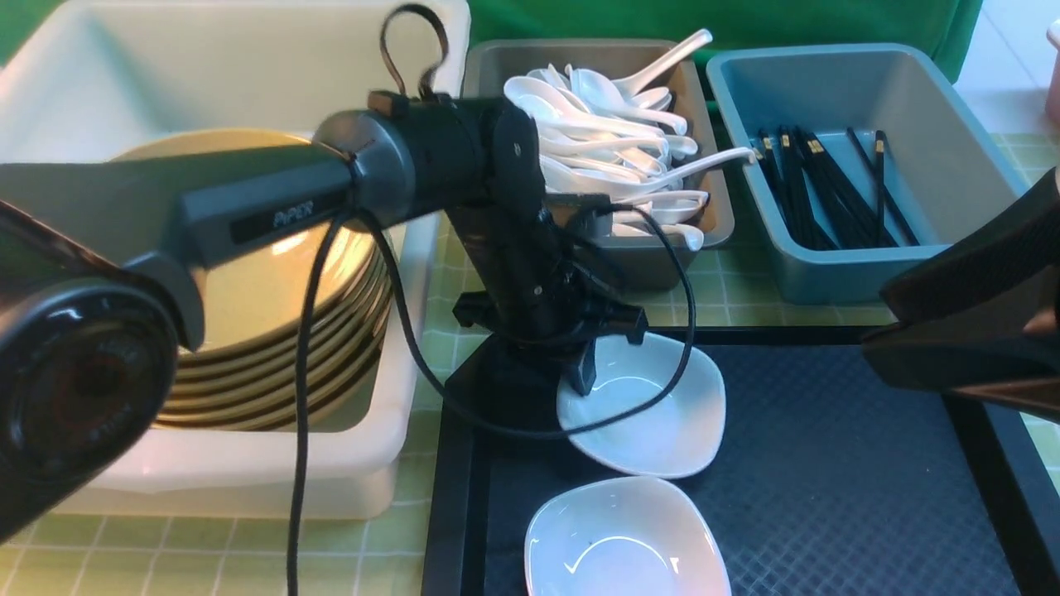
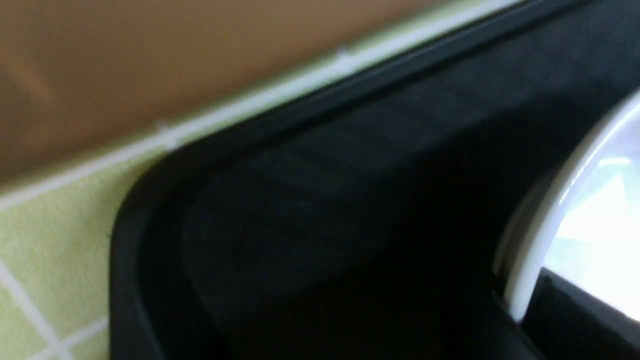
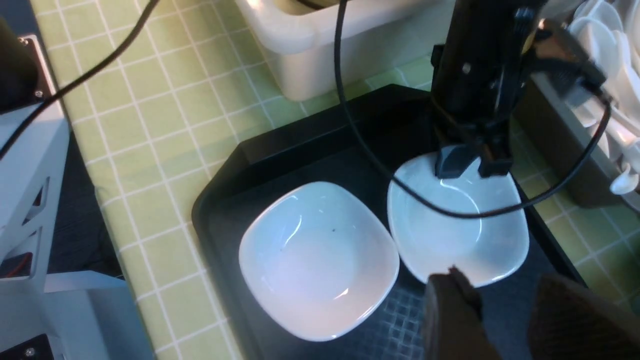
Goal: On green table put chopsticks spoon bowls plates into blue grey white boxes.
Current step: 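Grasp the small white bowl on the black tray by its rim with the left gripper, then place the white bowl into the white bin with the other dishes with the left gripper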
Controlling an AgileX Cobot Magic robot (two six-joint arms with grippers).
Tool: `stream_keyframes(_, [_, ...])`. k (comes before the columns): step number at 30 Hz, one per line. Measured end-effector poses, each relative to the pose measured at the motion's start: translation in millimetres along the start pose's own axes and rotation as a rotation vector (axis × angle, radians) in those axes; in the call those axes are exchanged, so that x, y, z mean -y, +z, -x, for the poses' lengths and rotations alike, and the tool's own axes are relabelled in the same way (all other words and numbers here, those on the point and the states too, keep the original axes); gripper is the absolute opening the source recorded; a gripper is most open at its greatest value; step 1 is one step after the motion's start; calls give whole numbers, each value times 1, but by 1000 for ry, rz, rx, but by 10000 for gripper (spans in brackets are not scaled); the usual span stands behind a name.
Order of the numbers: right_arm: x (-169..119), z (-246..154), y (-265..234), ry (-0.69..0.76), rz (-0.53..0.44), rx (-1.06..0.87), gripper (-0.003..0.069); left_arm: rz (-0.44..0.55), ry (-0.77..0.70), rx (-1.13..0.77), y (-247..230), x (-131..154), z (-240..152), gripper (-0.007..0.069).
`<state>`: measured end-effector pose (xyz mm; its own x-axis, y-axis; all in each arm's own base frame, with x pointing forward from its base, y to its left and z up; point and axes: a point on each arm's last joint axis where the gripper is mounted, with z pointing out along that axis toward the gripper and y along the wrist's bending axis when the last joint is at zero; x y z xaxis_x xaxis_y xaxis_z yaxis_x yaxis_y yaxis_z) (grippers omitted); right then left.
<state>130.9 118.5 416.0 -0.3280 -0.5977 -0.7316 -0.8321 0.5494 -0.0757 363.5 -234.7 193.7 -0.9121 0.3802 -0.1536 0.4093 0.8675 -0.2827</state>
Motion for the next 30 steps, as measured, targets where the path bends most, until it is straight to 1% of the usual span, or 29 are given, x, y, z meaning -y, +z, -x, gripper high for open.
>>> stream_keyframes(2, [0, 0, 0, 0, 0, 0, 236, -17, 10, 12, -15, 1, -1, 14])
stream_keyframes(5, [0, 0, 0, -12, 0, 0, 236, -62, 39, 81, -64, 4, -8, 15])
stream_keyframes(6, [0, 0, 0, -15, -1, 1, 236, -64, 44, 90, -68, 5, -9, 15])
stream_keyframes(7, [0, 1, 0, -39, -3, 7, 236, -71, 56, 144, -103, 7, -17, 15])
stream_keyframes(8, [1, 2, 1, -56, -3, 14, 236, -73, 60, 187, -125, 8, -24, 15])
stream_keyframes(10, [0, 4, 1, -88, 1, 34, 236, -77, 48, 245, -153, 5, -33, 15])
stream_keyframes(11, [0, 8, 4, -113, 15, 66, 236, -72, 33, 322, -185, 0, -44, 15])
stream_keyframes(12, [0, 11, 9, -127, 23, 86, 236, -63, 18, 379, -207, -5, -54, 15])
stream_keyframes(14, [0, 18, 20, -169, 74, 109, 233, -33, -23, 489, -248, -18, -76, 15])
stream_keyframes(17, [-1, 25, 42, -215, 155, 124, 200, 36, -105, 612, -297, -39, -114, 15])
stream_keyframes(18, [0, 27, 45, -232, 166, 127, 191, 57, -133, 635, -306, -46, -123, 15])
stream_keyframes(19, [0, 33, 56, -248, 208, 132, 148, 117, -227, 683, -323, -65, -147, 15])
stream_keyframes(20, [0, 34, 57, -253, 215, 136, 135, 126, -240, 689, -325, -67, -150, 15])
stream_keyframes(21, [2, 41, 67, -267, 242, 142, 80, 192, -357, 731, -336, -85, -179, 15])
stream_keyframes(22, [4, 46, 72, -269, 252, 147, 59, 231, -443, 756, -339, -98, -194, 15])
stream_keyframes(23, [4, 47, 73, -268, 256, 149, 51, 244, -480, 759, -338, -104, -199, 15])
stream_keyframes(24, [7, 57, 80, -262, 272, 162, 32, 290, -620, 797, -336, -125, -219, 15])
stream_keyframes(25, [8, 61, 83, -253, 282, 172, 27, 302, -689, 818, -333, -136, -225, 15])
stream_keyframes(26, [9, 65, 86, -247, 289, 178, 24, 311, -745, 835, -329, -147, -230, 15])
stream_keyframes(29, [12, 74, 97, -218, 317, 193, 22, 324, -957, 861, -310, -191, -244, 15])
stream_keyframes(30, [12, 75, 99, -212, 323, 192, 23, 323, -997, 861, -306, -202, -246, 15])
